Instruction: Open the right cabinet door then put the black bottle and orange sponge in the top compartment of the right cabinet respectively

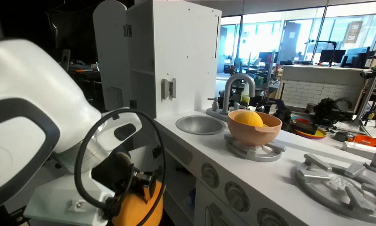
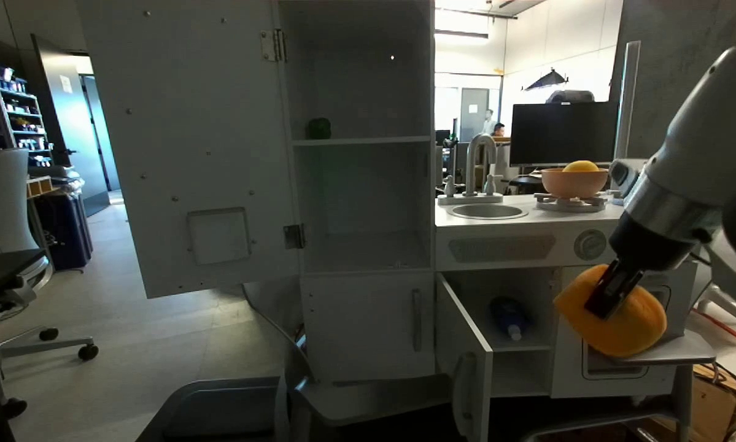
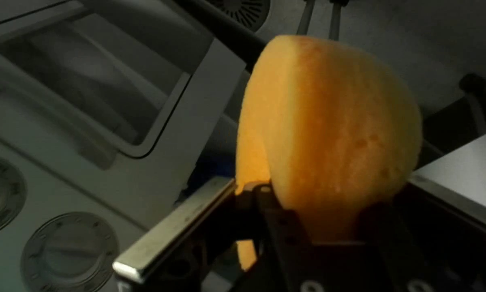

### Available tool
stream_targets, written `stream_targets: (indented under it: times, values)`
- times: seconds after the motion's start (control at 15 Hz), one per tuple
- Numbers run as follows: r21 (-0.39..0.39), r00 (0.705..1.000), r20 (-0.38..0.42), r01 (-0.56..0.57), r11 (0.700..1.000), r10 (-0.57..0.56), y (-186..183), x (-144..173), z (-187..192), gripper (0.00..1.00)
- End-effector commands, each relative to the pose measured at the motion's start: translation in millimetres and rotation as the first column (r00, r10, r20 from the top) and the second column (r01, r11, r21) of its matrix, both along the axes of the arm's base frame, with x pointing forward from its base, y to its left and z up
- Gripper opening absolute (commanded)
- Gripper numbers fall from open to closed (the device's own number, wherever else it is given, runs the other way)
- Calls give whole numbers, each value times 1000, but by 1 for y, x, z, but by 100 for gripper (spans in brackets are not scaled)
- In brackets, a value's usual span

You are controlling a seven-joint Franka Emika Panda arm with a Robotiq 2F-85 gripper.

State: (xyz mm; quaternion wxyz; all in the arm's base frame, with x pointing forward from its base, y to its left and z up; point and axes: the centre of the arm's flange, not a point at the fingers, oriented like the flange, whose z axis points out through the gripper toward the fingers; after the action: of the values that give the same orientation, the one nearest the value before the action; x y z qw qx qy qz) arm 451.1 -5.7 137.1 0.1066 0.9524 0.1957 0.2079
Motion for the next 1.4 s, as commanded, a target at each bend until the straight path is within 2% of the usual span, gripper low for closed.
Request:
stream_targets:
  times: [0.0,0.33,0.73,1.33]
  values:
    - [-7,997,80,-20,1000,21,35,-5,-47,3]
    - [-2,993,117,5,1000,-4,58,16,-56,3]
    - [26,982,186,16,1000,-20,62,54,-59,3]
    - [73,969,242,26,997,-43,54,117,-93,3]
